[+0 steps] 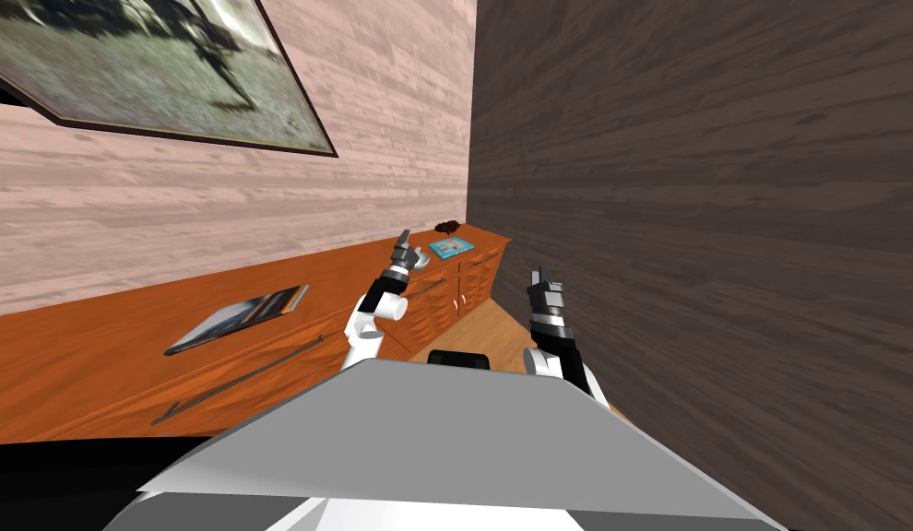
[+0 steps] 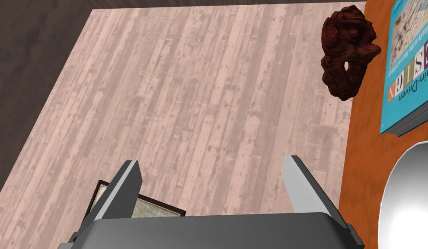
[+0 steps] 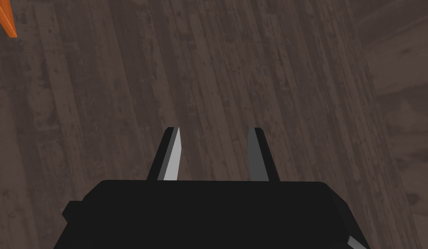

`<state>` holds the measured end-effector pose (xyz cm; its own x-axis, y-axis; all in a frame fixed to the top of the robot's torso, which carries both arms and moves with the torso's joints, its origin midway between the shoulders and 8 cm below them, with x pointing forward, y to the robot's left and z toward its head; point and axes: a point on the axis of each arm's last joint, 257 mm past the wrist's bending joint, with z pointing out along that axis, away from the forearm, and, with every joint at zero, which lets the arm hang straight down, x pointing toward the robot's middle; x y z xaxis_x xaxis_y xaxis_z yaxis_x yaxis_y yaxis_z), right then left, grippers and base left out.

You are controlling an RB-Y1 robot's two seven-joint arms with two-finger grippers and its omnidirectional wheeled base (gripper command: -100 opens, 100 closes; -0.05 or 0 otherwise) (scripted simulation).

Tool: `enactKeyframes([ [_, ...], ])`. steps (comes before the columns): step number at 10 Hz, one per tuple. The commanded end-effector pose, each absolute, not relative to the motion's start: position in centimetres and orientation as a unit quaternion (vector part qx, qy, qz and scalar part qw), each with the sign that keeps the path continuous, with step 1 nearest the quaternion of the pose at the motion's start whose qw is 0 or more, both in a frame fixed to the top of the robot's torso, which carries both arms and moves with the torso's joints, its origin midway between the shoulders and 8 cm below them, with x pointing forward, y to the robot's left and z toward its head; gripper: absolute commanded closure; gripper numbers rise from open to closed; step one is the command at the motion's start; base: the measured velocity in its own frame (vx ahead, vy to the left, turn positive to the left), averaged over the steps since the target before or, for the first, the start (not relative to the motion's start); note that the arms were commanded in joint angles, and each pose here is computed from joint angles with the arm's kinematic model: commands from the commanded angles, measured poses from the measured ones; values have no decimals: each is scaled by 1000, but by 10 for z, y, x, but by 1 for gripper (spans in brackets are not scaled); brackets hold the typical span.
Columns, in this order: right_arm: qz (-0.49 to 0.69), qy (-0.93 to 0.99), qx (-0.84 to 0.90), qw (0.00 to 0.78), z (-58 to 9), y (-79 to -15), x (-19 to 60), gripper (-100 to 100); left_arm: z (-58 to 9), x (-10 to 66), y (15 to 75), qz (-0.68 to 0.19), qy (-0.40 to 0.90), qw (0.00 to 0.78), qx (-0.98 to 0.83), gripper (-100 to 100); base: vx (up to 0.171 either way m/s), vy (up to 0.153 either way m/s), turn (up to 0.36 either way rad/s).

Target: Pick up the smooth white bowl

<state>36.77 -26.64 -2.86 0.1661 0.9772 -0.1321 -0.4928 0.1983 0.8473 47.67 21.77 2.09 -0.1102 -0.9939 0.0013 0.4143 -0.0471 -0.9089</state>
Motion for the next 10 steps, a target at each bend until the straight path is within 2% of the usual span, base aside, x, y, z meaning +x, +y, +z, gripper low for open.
enactKeyframes([
  [1,536,360,337,685,-29,-266,368,0,22,488,213,-630,409,548,-368,-100,-15,11,12],
  [10,536,360,337,685,-29,-266,368,0,-7,522,204,-603,457,500,-421,-100,-12,9,1],
])
